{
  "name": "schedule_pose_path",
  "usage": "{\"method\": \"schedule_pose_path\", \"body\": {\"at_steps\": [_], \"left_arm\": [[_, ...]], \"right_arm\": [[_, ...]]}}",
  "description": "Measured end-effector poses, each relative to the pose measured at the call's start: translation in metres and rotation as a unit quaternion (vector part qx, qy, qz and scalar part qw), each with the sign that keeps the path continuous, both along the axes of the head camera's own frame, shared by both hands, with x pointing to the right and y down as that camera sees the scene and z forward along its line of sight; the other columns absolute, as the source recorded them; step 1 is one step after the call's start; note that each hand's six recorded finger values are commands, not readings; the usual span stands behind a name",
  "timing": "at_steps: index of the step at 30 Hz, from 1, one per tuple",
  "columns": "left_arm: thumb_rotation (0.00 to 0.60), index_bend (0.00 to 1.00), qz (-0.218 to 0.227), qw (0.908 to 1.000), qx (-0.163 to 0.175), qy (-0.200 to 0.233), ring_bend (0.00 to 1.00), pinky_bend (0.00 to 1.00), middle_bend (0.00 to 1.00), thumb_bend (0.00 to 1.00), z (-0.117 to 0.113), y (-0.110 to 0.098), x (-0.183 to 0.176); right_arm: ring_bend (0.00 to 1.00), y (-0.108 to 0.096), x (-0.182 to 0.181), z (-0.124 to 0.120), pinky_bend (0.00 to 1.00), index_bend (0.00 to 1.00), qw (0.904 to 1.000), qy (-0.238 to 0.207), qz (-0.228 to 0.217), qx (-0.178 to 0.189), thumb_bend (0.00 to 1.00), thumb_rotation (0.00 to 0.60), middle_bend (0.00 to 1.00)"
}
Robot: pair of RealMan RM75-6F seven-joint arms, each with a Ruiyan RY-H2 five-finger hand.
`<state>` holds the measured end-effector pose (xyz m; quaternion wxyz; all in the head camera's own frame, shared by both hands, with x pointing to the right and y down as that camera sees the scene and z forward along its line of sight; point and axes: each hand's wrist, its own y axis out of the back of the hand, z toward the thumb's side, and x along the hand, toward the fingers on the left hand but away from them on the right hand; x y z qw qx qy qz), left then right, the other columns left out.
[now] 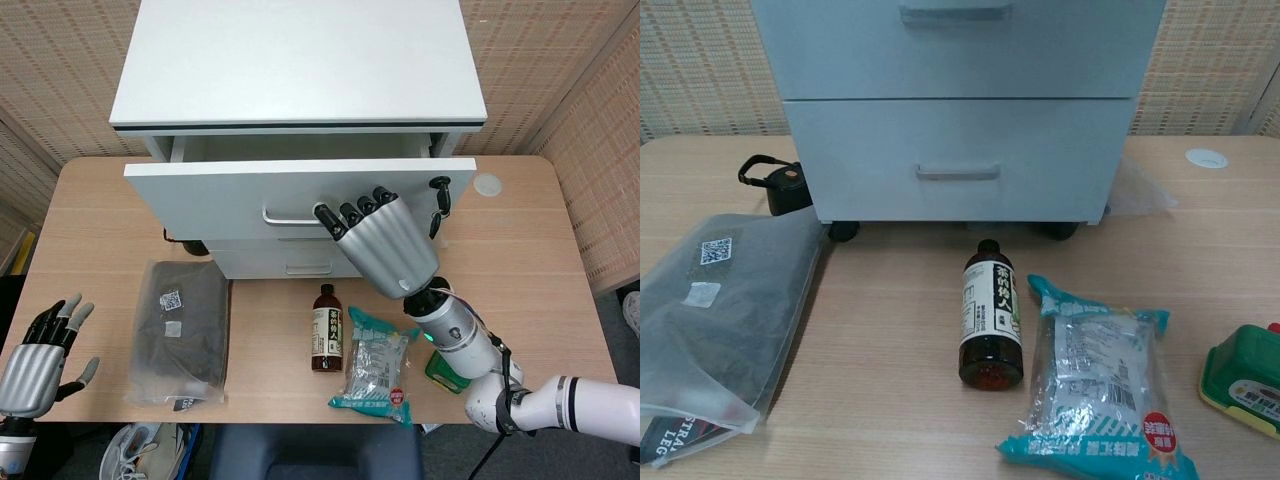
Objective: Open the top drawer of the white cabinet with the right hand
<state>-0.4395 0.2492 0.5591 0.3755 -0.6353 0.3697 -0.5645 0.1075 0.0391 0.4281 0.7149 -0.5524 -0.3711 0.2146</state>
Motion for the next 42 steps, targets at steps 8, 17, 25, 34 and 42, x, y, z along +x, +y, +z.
{"method": "schedule_pose_path", "body": {"at_steps": [8, 17, 25, 34, 42], "left_arm": [[0.6, 0.09, 0.003, 1.0, 0.0, -0.001, 0.03, 0.11, 0.0, 0.32, 0.001, -0.002, 0.002], [0.6, 0.09, 0.006, 1.0, -0.001, 0.0, 0.03, 0.11, 0.0, 0.32, 0.002, -0.003, 0.004], [0.6, 0.09, 0.005, 1.0, -0.001, -0.002, 0.03, 0.11, 0.0, 0.32, 0.001, -0.003, 0.003], [0.6, 0.09, 0.004, 1.0, -0.001, -0.002, 0.03, 0.11, 0.0, 0.32, 0.001, -0.002, 0.002], [0.6, 0.09, 0.005, 1.0, -0.001, -0.001, 0.03, 0.11, 0.0, 0.32, 0.001, -0.002, 0.003]], "right_arm": [[0.97, 0.008, 0.004, -0.006, 0.98, 0.58, 1.0, -0.002, -0.002, 0.006, 0.3, 0.6, 0.94], [0.97, 0.018, 0.006, -0.011, 0.98, 0.58, 0.9999, 0.002, -0.004, 0.012, 0.3, 0.6, 0.94], [0.97, 0.024, 0.008, -0.015, 0.98, 0.58, 0.9999, 0.001, -0.007, 0.013, 0.3, 0.6, 0.94], [0.97, 0.032, 0.007, -0.021, 0.98, 0.58, 0.9998, -0.003, -0.016, 0.015, 0.3, 0.6, 0.94], [0.97, 0.041, 0.005, -0.025, 0.98, 0.58, 0.9995, -0.005, -0.026, 0.015, 0.3, 0.6, 0.94]]}}
